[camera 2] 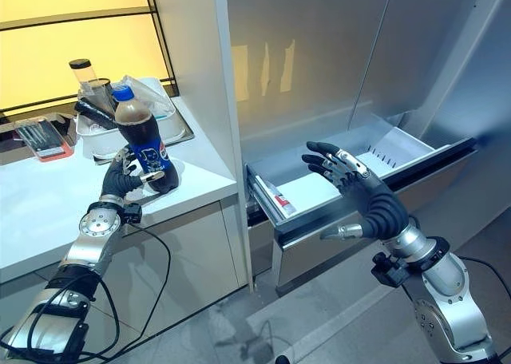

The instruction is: Take the drinks into the refrigerator

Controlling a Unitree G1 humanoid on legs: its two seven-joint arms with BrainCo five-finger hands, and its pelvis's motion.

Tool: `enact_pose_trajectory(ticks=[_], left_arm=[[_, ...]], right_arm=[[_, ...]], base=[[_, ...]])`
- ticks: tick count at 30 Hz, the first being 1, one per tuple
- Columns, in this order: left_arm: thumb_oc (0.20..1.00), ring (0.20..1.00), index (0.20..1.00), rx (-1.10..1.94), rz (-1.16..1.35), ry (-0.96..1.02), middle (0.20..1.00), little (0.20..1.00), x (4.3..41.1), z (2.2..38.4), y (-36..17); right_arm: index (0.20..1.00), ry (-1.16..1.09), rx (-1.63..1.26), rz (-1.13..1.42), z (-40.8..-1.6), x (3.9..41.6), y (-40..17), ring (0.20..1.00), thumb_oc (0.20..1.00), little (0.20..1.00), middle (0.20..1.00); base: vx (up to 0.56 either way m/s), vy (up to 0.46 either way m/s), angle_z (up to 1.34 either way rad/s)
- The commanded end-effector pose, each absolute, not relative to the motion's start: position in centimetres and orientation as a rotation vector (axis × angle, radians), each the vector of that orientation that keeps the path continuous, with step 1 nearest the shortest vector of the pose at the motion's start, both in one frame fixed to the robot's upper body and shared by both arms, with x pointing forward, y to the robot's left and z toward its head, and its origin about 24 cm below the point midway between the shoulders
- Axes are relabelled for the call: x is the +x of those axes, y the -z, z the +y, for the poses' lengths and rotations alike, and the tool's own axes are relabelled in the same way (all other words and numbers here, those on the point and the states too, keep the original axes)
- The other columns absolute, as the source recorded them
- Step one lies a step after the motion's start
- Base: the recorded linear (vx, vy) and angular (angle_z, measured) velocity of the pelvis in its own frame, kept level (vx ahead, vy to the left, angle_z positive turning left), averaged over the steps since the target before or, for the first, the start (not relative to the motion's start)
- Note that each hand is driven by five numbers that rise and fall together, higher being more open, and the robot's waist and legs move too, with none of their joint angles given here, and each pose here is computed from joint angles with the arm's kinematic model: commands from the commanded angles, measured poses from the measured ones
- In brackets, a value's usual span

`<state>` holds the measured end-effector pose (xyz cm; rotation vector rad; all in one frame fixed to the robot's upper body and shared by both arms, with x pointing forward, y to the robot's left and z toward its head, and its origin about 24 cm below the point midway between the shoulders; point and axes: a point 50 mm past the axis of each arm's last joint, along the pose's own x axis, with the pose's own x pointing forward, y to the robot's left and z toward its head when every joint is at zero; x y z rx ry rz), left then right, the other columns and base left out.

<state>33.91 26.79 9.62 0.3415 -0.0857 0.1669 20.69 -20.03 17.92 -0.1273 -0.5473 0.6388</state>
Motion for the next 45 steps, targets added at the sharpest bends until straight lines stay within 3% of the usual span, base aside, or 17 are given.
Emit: enact_pose_trajectory(ticks=[1,17,45], left_arm=[[1.0,1.0,1.0,0.336,-0.228,-0.068,1.0,1.0,35.4,24.9,-13.2],[1.0,1.0,1.0,0.331,-0.178,-0.04,1.0,1.0,36.3,23.5,-12.2],[1.0,1.0,1.0,0.34,-0.238,-0.064,1.0,1.0,39.2,20.9,-16.1]], right_arm=[[1.0,-0.635,-0.1,-0.637,-20.3,20.1,-19.4,1.0,1.0,1.0,1.0],[1.0,-0.661,-0.076,-0.645,-19.9,19.9,-19.5,1.0,1.0,1.0,1.0],[1.0,-0.743,-0.047,-0.626,-18.7,19.8,-19.6,1.0,1.0,1.0,1.0]], base=[[0.0,0.0,0.0],[0.0,0.0,0.0],[0.0,0.0,0.0]])
